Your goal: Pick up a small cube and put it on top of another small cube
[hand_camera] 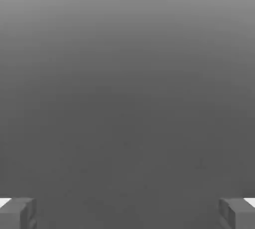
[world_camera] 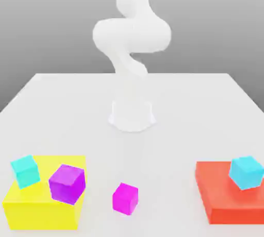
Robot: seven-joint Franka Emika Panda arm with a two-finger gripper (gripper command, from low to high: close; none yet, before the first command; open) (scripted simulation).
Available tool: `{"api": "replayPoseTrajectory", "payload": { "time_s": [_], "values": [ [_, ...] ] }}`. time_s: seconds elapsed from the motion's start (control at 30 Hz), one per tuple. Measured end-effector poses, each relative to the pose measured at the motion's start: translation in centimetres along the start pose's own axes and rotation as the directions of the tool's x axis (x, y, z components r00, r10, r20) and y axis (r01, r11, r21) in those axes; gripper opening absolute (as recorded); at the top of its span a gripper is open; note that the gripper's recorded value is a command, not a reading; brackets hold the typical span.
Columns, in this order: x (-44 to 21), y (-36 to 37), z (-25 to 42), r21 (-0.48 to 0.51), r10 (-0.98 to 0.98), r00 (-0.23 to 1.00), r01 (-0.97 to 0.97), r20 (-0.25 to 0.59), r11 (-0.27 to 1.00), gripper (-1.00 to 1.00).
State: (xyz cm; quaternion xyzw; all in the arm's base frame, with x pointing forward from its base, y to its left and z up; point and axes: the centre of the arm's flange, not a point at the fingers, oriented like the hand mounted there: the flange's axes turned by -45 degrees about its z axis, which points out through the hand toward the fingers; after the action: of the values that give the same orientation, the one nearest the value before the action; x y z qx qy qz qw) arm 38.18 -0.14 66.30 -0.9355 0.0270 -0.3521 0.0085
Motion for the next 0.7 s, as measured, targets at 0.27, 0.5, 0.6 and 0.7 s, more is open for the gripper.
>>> {"api": "replayPoseTrajectory", "payload": {
  "time_s": [0.27,0.5,0.6,0.7],
  "values": [
    [-6.1,0.9,17.7,-0.056,0.141,0.957,-0.131,0.253,0.99,0.0],
    [-15.9,2.0,29.3,-0.15,0.265,0.857,-0.22,0.442,0.964,0.0],
    [-21.1,2.5,33.0,-0.201,0.318,0.799,-0.248,0.511,0.948,0.0],
    [-26.6,2.9,35.8,-0.257,0.369,0.733,-0.268,0.571,0.929,0.0]
  ]
}}
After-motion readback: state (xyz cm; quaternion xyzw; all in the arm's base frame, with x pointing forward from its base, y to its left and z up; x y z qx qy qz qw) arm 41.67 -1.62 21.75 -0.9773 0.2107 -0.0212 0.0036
